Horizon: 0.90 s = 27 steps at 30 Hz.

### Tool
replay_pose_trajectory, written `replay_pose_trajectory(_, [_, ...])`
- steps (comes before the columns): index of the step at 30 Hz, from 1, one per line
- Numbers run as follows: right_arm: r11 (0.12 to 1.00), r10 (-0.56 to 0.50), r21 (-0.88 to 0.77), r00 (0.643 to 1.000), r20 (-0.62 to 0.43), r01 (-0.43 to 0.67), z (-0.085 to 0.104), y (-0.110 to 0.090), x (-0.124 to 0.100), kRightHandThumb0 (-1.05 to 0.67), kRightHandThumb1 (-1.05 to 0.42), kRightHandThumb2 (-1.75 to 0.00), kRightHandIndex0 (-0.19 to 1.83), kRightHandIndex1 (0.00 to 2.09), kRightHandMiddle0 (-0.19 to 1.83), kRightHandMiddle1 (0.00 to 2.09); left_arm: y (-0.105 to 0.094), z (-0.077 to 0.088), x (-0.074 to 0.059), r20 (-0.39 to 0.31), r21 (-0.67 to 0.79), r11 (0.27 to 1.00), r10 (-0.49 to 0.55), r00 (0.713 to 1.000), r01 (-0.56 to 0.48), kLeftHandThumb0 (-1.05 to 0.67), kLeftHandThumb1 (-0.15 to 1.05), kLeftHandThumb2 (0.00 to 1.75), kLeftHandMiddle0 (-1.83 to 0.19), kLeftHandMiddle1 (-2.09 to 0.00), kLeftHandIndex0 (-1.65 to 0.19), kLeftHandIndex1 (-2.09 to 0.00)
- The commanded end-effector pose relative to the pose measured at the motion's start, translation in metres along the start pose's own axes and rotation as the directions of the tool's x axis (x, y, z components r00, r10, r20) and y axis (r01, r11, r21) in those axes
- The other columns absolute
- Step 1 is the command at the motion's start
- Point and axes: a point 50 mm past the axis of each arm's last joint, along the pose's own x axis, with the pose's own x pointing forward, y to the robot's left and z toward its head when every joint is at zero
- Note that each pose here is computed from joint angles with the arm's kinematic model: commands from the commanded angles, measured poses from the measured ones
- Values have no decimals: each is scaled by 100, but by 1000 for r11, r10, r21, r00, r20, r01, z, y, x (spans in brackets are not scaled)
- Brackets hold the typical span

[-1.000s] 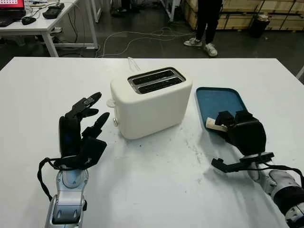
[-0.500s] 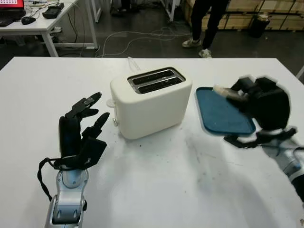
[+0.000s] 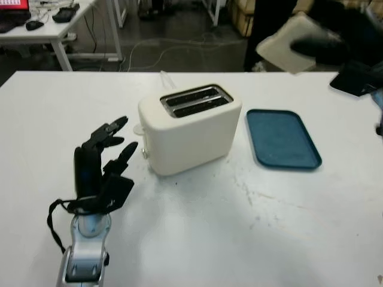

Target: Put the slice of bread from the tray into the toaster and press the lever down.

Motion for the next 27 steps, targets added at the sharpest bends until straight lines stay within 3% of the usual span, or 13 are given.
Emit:
replay_pose_trajectory(1, [997,50,47,997,58,-53,13,-1,17,-42,-92,-5,105,175,92,165,2,1,1,7,3,1000,-1,1000,1,-56,92,13,-54,-92,-76,-6])
replay_pose_trajectory(6, [977,162,129,985,67,-169,29,13,50,-46,-92,-7,111,172,98,165,2,0,1,10,-2,1000,-7,1000,7,-57,92,14,-54,-92,-76,-6])
replay_pose_trajectory(11, [962,242,118,969,58,-247,40,32,67,-50,-92,-14,112,174,96,174,3,1,1,16,11,1000,-6,1000,6,-56,92,15,-54,-92,-76,-6])
replay_pose_trajectory(18, [945,314,103,949,-18,-311,42,69,80,-61,-92,-22,107,175,88,175,2,1,2,12,0,1000,-6,1000,6,-55,92,14,-54,-93,-76,-6])
replay_pose_trajectory(27, [925,376,64,927,-17,-374,48,110,86,-48,-92,-19,110,175,90,175,2,1,1,13,14,1000,-3,1000,3,-56,92,14,-54,-93,-76,-6])
